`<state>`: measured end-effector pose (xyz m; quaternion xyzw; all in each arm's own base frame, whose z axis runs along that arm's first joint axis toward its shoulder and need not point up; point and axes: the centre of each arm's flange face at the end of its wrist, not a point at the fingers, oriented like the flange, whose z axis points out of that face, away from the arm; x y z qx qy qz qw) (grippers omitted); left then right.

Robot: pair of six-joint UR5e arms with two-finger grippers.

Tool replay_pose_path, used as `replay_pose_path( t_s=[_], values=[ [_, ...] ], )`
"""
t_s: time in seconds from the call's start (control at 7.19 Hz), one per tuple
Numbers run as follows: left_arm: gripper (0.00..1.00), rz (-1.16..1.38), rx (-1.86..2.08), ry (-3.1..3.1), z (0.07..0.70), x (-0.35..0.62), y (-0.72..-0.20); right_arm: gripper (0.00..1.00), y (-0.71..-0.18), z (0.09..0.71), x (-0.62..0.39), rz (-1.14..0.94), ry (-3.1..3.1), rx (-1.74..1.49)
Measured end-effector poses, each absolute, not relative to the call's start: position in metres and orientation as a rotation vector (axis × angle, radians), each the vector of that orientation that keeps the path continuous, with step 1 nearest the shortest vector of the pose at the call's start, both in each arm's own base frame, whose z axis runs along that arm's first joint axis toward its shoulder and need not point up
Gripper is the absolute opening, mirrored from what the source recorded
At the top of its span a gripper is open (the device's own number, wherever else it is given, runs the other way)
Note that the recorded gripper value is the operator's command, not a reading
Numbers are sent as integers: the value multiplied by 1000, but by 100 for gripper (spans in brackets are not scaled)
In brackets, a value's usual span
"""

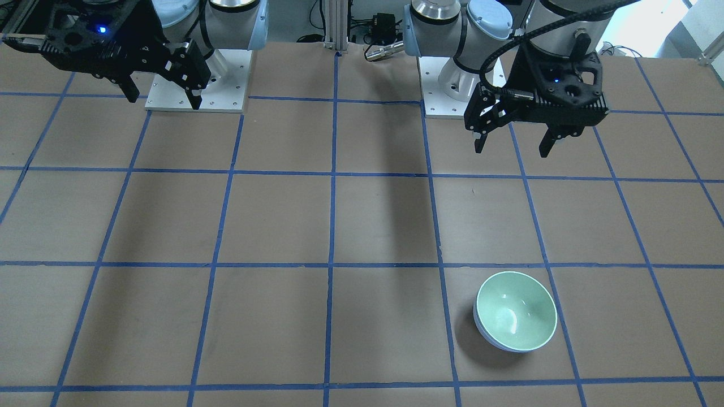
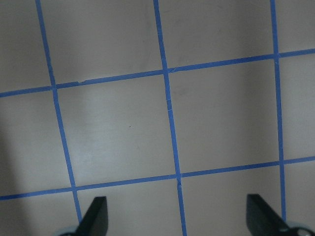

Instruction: Stack green bowl on blue bowl

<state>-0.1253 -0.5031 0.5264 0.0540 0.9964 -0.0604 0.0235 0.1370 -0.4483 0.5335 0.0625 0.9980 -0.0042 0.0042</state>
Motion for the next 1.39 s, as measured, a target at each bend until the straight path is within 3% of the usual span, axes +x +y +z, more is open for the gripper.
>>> replay_pose_path(
  t_s=[1.39],
  values=[
    [100, -91, 153, 3157, 520, -110, -510, 100, -448, 534, 137, -15, 3127, 196]
  ],
)
